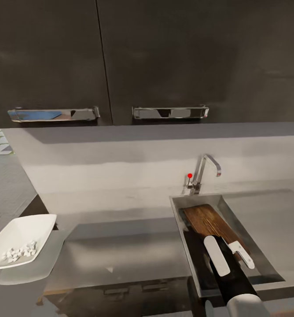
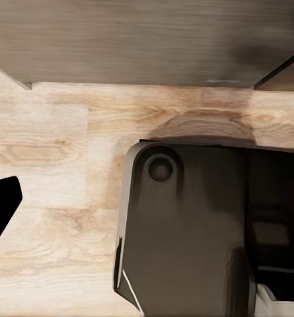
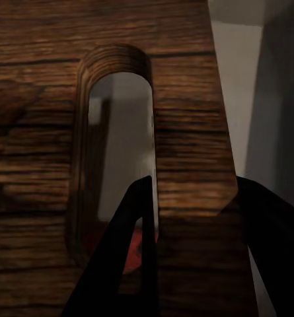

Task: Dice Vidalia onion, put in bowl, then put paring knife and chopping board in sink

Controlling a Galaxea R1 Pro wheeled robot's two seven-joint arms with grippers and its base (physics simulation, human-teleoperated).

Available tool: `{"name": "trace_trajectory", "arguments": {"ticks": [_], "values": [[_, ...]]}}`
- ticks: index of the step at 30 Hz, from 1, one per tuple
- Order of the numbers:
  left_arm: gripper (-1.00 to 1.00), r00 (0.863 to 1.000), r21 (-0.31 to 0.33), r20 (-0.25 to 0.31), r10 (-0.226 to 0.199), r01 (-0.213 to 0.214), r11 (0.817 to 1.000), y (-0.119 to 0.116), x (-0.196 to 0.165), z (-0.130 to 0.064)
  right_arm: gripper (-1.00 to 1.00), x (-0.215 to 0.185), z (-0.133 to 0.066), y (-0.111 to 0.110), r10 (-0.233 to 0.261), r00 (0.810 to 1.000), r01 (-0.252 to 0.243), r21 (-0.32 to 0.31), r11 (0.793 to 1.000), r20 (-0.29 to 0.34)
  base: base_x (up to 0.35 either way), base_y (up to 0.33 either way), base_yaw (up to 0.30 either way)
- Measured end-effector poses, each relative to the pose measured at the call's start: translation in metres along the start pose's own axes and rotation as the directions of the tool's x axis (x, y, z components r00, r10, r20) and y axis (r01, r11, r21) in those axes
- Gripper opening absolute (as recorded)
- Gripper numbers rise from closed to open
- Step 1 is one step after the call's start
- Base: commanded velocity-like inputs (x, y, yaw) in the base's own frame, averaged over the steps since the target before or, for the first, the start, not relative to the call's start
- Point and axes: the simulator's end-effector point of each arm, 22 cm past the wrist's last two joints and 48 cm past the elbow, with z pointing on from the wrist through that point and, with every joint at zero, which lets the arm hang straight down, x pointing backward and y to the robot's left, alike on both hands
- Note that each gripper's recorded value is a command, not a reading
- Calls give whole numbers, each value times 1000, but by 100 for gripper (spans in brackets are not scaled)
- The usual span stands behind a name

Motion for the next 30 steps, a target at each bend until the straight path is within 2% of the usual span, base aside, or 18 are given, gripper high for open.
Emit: {"name": "trace_trajectory", "arguments": {"ticks": [3, 7, 30], "values": [[100, 1000, -1, -5, 0, 0, 1000, 0, 1, -1, -100, -1, 3, -2, 1, 1000, -1, 8, 1000, 2, 0, 0, 0], [100, 1000, -1, -11, 0, 0, 1000, 0, 3, -1, -100, -6, 13, -17, 50, 999, -49, 52, 997, -10, 0, 0, 0], [100, 999, -3, -32, 1, -1, 1000, 1, 9, -4, -100, 2, 20, -22, 45, 999, -43, 72, 996, -21, 0, 0, 0]]}}
